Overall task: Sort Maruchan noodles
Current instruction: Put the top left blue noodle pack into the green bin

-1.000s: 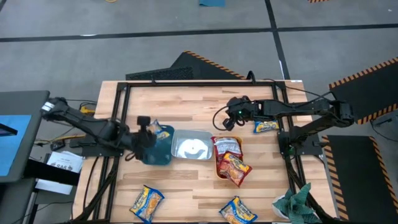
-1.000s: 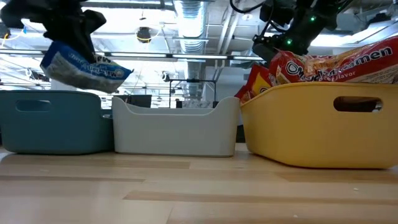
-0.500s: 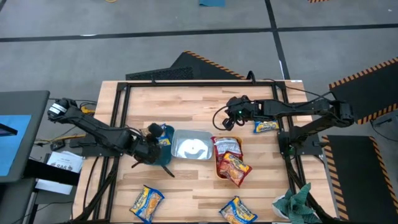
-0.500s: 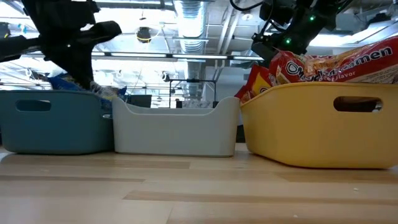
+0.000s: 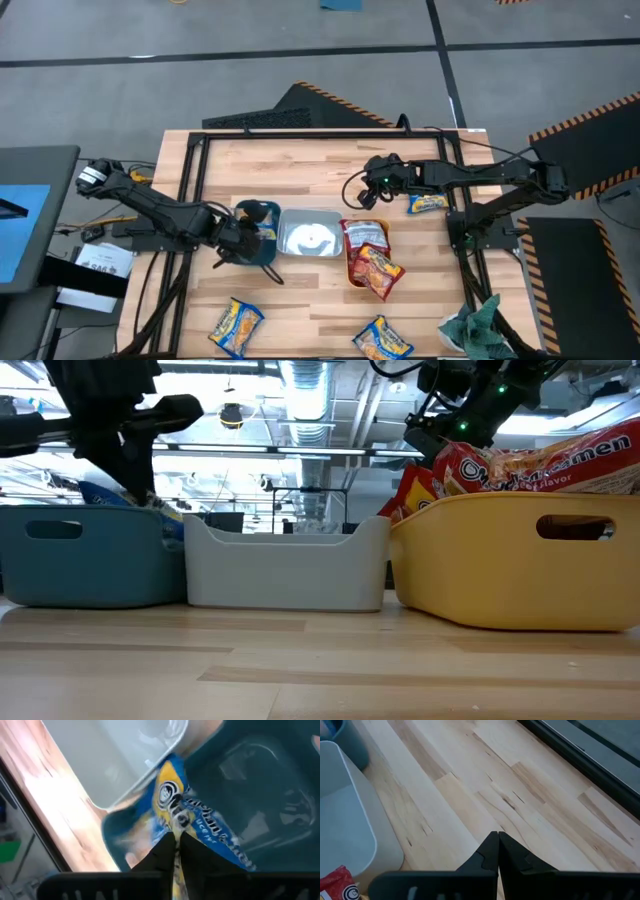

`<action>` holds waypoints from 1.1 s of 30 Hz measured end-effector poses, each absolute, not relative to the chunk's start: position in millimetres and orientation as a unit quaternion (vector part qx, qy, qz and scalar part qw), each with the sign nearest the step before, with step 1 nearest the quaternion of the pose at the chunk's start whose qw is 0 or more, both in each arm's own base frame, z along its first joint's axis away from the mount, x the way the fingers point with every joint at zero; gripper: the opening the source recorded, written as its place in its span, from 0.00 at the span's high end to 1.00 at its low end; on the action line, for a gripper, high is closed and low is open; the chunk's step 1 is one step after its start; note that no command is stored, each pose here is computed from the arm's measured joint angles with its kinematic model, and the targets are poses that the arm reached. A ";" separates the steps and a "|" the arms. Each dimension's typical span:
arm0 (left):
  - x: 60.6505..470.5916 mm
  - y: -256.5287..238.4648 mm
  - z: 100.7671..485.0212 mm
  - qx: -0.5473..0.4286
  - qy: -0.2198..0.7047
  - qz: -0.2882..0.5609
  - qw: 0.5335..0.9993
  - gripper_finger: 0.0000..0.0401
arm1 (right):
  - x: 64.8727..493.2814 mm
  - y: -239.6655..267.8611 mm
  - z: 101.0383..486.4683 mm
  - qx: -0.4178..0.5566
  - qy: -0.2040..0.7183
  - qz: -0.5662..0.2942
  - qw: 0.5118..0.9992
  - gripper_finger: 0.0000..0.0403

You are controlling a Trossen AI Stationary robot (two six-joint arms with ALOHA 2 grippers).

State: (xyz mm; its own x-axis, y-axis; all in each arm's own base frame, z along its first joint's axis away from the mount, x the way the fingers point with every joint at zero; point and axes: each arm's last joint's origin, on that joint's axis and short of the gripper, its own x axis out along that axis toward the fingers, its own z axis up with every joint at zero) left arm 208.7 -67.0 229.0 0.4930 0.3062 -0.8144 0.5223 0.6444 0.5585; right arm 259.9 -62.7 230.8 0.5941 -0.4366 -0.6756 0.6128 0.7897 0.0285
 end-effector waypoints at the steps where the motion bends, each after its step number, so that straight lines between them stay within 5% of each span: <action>1: 209.6 -66.3 229.3 0.421 0.496 -0.074 0.756 0.95 | 259.9 -62.7 230.8 0.130 0.339 -0.297 0.883 0.94; 15: 211.7 -67.6 239.1 0.380 0.480 0.012 0.791 0.61 | 259.9 -62.7 230.8 0.130 0.339 -0.297 0.883 0.94; 23: 216.0 -80.0 277.1 0.057 0.478 0.018 0.877 0.57 | 259.9 -62.7 230.8 0.128 0.340 -0.296 0.884 0.94; 27: 214.7 -97.9 280.2 -0.136 0.498 -0.046 0.855 0.57 | 259.9 -62.7 230.8 0.127 0.340 -0.296 0.884 0.94; 33: 202.3 -140.0 271.5 -0.238 0.514 -0.002 0.824 0.57 | 259.8 -62.7 230.7 0.124 0.341 -0.295 0.884 0.94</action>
